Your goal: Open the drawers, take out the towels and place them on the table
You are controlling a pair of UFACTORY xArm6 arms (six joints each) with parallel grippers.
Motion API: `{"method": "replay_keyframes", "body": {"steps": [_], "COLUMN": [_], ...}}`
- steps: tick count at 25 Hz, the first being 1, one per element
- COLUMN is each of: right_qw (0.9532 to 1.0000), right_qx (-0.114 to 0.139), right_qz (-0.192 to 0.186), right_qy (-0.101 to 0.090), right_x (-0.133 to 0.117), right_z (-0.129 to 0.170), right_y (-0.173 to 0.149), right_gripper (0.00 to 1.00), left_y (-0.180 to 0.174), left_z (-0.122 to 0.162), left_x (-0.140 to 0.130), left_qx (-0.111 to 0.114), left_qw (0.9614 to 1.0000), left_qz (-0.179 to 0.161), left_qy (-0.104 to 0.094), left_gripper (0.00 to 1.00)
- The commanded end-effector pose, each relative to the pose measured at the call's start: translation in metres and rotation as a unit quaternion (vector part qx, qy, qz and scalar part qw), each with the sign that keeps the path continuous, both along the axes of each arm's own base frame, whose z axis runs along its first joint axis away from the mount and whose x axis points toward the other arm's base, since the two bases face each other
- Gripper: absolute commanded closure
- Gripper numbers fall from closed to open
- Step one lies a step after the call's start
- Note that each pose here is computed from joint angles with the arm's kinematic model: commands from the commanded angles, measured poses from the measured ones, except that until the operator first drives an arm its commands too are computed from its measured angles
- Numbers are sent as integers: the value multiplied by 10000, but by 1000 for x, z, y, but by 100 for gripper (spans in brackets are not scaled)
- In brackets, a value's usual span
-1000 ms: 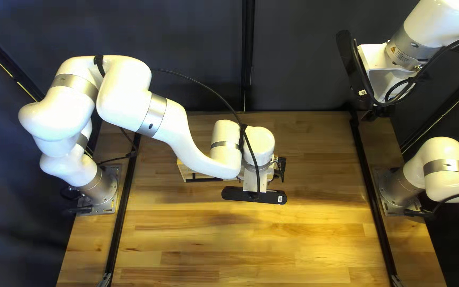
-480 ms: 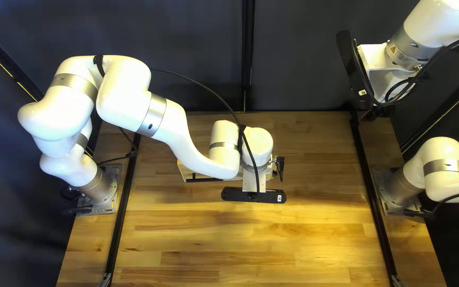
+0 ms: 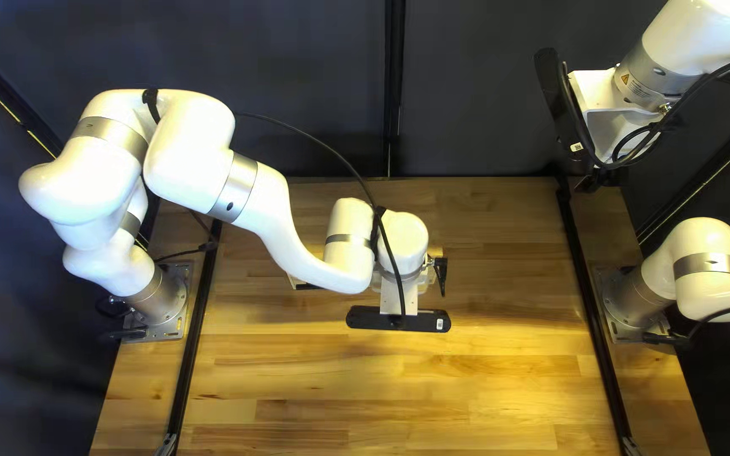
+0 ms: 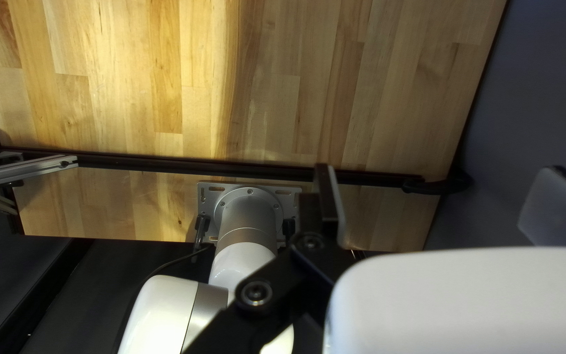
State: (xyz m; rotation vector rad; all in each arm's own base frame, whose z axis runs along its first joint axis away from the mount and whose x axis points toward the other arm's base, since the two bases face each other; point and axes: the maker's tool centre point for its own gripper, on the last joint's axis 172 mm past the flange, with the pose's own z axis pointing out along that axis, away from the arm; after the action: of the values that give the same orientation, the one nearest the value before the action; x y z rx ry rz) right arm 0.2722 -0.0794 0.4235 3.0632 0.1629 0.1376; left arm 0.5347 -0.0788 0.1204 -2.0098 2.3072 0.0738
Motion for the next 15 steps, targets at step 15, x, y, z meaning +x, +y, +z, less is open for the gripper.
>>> {"method": "replay_keyframes", "body": {"steps": [15], "right_qw": [10000], "right_qx": [0], "right_qz": [0], "right_qy": [0], "right_x": [0], "right_z": [0], "right_y": [0], "right_gripper": [0], "left_y": [34], "left_z": [-2], "left_x": [7], "left_qx": [261], "left_qw": [9993], "left_qz": [257], "left_qy": [-32], "left_gripper": [0]}}
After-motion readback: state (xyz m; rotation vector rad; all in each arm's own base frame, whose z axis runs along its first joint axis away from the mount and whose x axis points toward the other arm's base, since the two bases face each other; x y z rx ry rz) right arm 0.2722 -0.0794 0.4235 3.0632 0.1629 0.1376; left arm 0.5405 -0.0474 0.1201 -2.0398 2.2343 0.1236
